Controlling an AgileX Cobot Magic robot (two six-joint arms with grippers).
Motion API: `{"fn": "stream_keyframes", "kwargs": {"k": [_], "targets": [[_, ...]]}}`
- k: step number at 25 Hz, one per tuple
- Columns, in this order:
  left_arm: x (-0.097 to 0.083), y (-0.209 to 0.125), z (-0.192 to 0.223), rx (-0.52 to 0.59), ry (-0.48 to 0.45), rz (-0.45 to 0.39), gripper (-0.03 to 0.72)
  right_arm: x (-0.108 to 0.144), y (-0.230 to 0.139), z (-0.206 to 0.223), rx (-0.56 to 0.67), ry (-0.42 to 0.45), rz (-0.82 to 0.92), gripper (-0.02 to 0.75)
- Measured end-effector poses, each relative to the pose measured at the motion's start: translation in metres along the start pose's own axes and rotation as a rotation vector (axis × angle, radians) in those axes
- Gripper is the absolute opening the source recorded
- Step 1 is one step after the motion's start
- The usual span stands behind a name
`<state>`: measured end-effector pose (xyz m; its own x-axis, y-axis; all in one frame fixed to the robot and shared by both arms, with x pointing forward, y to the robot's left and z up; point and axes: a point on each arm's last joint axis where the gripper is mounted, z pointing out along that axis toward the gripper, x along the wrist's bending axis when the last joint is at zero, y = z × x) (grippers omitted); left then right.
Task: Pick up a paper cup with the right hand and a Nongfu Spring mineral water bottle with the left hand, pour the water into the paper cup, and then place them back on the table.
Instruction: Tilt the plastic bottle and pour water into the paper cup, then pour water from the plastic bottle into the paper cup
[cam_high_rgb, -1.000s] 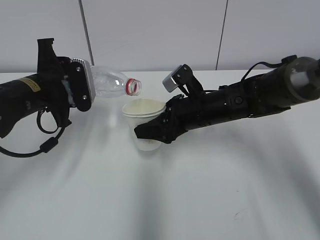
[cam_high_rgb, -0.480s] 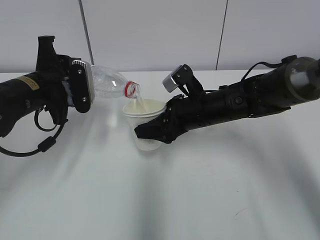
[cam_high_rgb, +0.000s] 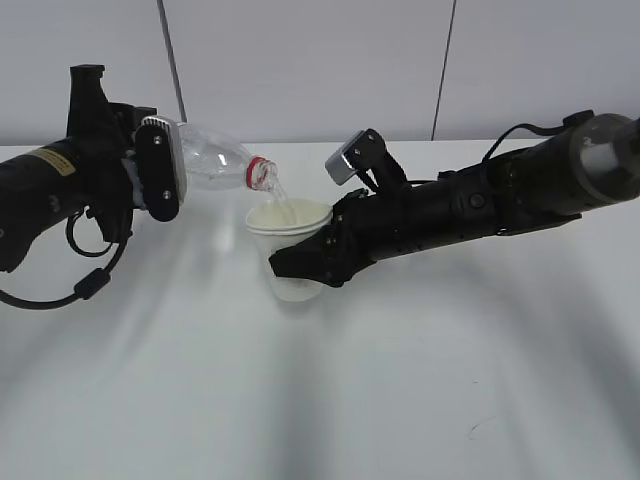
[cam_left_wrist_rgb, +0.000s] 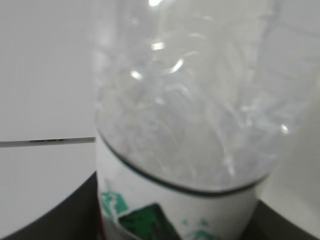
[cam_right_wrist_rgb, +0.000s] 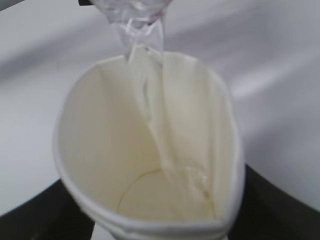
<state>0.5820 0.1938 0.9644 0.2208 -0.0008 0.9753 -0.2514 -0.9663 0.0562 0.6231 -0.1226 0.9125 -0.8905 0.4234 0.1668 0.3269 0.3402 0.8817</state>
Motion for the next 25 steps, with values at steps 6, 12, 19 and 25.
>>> {"fn": "stream_keyframes", "kwargs": {"k": [6, 12, 19, 25], "targets": [[0.0000, -0.0002, 0.0000, 0.002, 0.000, 0.012, 0.373, 0.0000, 0.0000, 0.0000, 0.000, 0.000, 0.000, 0.507], [0.0002, -0.0002, 0.0000, 0.003, 0.002, 0.014, 0.373, -0.0001, 0.0000, 0.0000, 0.000, -0.001, 0.000, 0.507], [0.0014, -0.0003, 0.0000, 0.003, 0.015, 0.021, 0.373, -0.0002, -0.0001, 0.0000, 0.001, -0.003, 0.000, 0.507], [0.0015, -0.0003, 0.0000, 0.003, 0.016, 0.022, 0.373, -0.0006, -0.0003, 0.0000, 0.003, -0.006, 0.000, 0.507]]}}
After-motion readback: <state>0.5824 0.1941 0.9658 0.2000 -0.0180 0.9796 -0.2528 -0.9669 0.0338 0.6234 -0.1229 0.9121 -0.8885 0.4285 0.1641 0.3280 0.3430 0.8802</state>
